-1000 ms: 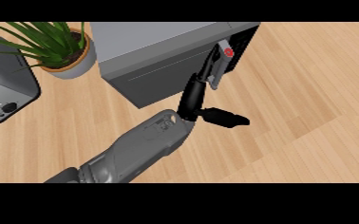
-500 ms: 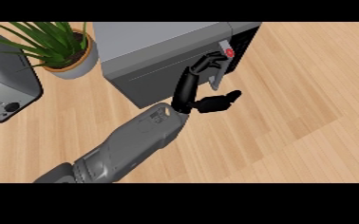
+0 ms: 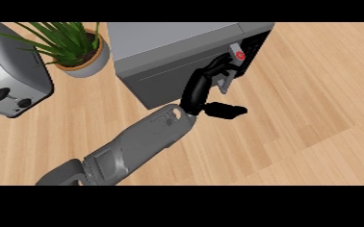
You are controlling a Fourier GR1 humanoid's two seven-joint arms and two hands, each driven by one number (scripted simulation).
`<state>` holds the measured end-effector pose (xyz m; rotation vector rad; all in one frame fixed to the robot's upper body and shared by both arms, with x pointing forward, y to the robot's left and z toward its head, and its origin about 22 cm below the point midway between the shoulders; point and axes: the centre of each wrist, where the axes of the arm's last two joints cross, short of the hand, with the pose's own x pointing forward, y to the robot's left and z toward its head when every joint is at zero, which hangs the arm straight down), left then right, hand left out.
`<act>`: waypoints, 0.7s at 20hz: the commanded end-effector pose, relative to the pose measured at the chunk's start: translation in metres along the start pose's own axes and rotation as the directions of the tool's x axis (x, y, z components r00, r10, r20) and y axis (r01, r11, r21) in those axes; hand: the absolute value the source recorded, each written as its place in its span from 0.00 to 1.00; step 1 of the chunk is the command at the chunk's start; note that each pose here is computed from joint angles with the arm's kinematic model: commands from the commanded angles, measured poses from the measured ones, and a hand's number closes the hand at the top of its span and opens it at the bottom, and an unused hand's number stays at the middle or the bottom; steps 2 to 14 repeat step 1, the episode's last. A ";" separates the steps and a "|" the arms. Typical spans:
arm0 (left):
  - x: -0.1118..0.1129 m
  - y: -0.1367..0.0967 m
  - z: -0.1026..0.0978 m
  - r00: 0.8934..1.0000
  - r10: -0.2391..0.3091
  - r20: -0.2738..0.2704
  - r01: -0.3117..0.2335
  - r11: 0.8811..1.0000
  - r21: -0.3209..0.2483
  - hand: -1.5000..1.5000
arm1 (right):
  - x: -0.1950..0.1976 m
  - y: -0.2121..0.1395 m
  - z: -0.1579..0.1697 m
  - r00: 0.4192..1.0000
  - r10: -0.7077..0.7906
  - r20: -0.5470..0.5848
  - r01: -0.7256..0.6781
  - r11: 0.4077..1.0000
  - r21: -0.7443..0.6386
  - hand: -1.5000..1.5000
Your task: Pick up the milk, place it into the microwave and close the microwave
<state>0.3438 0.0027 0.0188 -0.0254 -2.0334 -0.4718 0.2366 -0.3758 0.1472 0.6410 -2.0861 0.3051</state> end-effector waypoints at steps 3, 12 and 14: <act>-0.025 0.047 -0.020 0.968 -0.181 -0.174 0.206 0.969 0.137 0.00 | 0.004 -0.001 0.002 1.000 0.005 0.002 -0.005 1.000 -0.012 0.00; -0.025 0.047 -0.020 0.968 -0.181 -0.174 0.206 0.969 0.137 0.00 | 0.004 -0.001 0.002 1.000 0.005 0.002 -0.005 1.000 -0.012 0.00; -0.025 0.047 -0.020 0.968 -0.181 -0.174 0.206 0.969 0.137 0.00 | 0.004 -0.001 0.002 1.000 0.005 0.002 -0.005 1.000 -0.012 0.00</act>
